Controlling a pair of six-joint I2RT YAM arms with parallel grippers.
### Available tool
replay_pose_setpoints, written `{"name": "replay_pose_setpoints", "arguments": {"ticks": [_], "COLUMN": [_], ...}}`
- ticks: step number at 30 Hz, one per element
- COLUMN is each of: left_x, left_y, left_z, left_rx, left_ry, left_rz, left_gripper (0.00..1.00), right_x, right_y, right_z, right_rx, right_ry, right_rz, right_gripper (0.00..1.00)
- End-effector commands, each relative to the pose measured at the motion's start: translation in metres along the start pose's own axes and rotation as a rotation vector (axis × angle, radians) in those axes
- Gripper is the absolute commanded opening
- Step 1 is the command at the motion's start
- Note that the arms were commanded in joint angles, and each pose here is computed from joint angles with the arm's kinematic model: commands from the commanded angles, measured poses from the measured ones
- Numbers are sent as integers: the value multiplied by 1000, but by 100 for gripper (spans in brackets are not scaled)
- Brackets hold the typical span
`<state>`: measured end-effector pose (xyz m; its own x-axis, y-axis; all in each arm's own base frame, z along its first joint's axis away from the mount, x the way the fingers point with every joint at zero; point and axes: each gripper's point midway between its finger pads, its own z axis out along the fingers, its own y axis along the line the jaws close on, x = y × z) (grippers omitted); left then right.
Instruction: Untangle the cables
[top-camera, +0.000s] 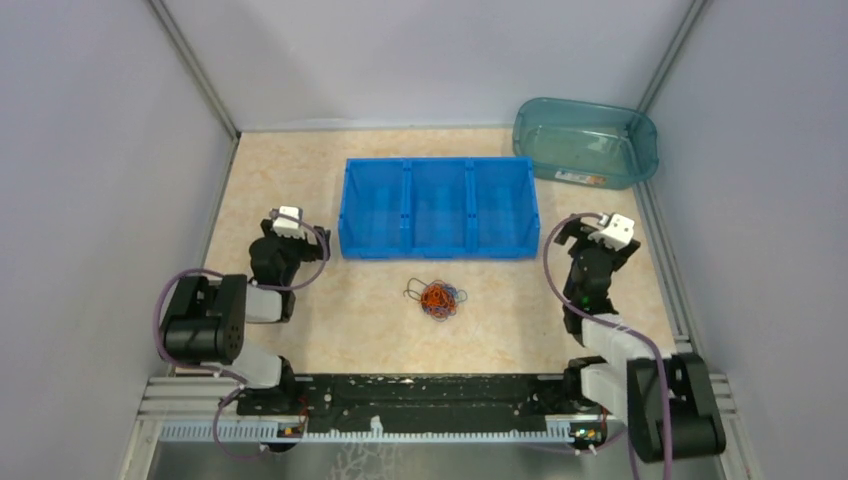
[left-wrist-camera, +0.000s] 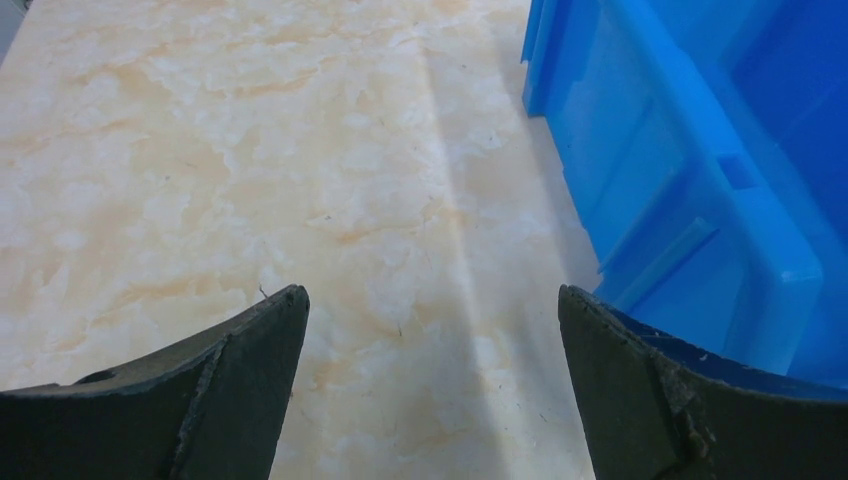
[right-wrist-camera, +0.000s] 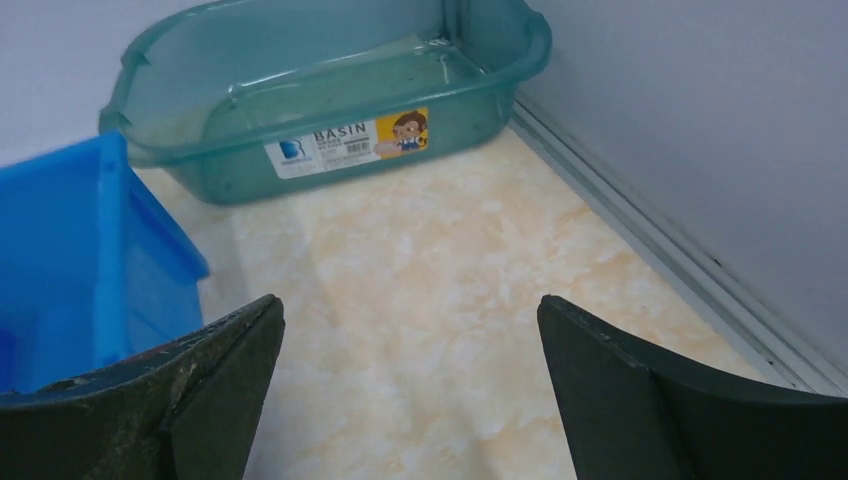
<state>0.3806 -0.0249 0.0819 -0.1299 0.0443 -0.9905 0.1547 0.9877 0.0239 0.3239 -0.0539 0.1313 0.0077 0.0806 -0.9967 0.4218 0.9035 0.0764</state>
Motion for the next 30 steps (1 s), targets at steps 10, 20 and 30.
{"name": "replay_pose_setpoints", "arguments": {"ticks": [10, 20, 30], "left_x": [-82, -77, -78], "left_y": [-5, -80, -81], "left_z": [-21, -102, -123], "left_rx": [158, 701, 685], "left_ry": [179, 382, 371], "left_rz": [92, 177, 205], "left_gripper": [100, 100, 100], "right_x": [-76, -68, 18], "right_y": [28, 160, 196], "right_z": [-21, -124, -207], "right_rx": [-44, -739, -968], "right_ry": [166, 340, 632], "right_rz": [353, 100, 154], "right_gripper": [99, 95, 63]}}
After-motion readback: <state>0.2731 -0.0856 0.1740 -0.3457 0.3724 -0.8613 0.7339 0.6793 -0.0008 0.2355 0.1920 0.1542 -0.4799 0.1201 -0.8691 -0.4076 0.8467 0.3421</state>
